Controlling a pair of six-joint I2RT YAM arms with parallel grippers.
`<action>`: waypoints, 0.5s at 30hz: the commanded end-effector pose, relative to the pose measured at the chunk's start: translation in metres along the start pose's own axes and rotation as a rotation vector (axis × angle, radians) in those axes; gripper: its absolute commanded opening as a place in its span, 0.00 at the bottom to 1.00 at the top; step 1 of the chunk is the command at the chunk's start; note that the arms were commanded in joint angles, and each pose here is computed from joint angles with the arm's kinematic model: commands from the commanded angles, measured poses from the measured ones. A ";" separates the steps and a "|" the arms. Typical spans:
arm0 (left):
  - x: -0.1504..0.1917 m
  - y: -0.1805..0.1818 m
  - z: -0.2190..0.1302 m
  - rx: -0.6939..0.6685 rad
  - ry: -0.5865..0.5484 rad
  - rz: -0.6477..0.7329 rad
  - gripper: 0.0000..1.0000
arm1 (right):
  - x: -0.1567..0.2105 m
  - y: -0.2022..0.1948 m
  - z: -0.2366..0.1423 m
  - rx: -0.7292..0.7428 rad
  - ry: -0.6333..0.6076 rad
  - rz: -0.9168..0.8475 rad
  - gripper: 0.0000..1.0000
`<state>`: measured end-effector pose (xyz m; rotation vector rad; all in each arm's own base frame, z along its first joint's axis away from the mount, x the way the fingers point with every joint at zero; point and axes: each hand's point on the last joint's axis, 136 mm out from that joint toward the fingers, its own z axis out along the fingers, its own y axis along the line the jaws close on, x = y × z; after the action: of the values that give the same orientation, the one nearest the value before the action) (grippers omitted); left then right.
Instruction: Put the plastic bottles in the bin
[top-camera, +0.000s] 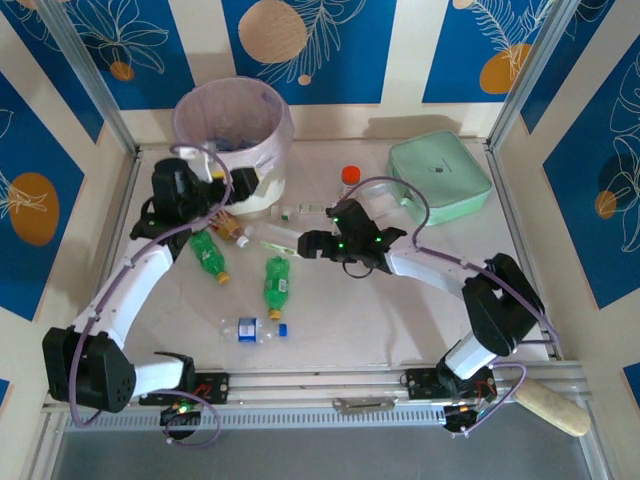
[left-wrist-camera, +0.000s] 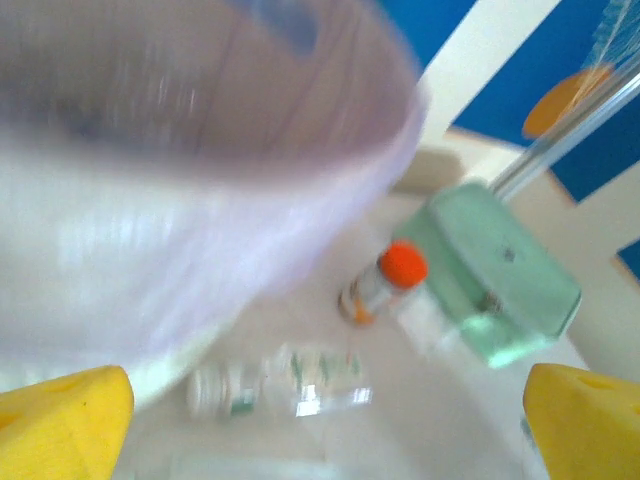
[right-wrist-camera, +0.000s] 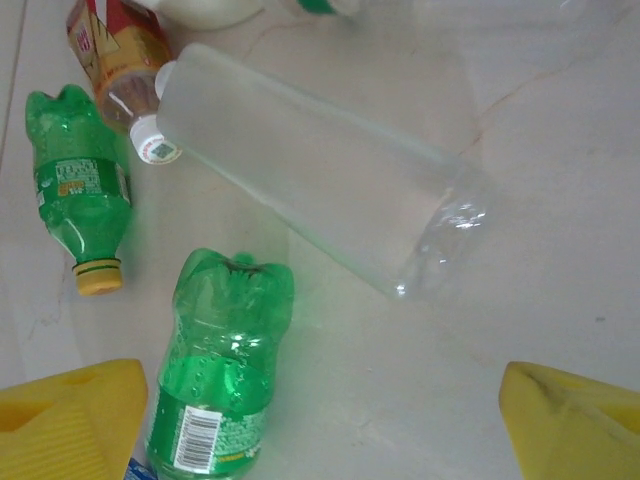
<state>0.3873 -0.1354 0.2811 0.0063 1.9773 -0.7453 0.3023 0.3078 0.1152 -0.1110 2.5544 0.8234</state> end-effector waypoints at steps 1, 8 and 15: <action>0.021 0.001 -0.011 0.038 -0.005 -0.067 1.00 | 0.008 0.023 0.017 -0.023 0.044 0.036 0.91; 0.095 0.045 -0.020 -0.078 0.055 -0.200 1.00 | 0.033 0.045 0.055 0.019 0.157 0.058 0.91; 0.136 0.081 -0.029 -0.186 0.011 -0.319 1.00 | 0.057 0.050 0.081 0.058 0.234 0.081 0.91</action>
<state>0.3128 -0.1069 0.1359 -0.3284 2.1608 -0.7683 0.2810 0.3958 0.0672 -0.1292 2.7498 0.8364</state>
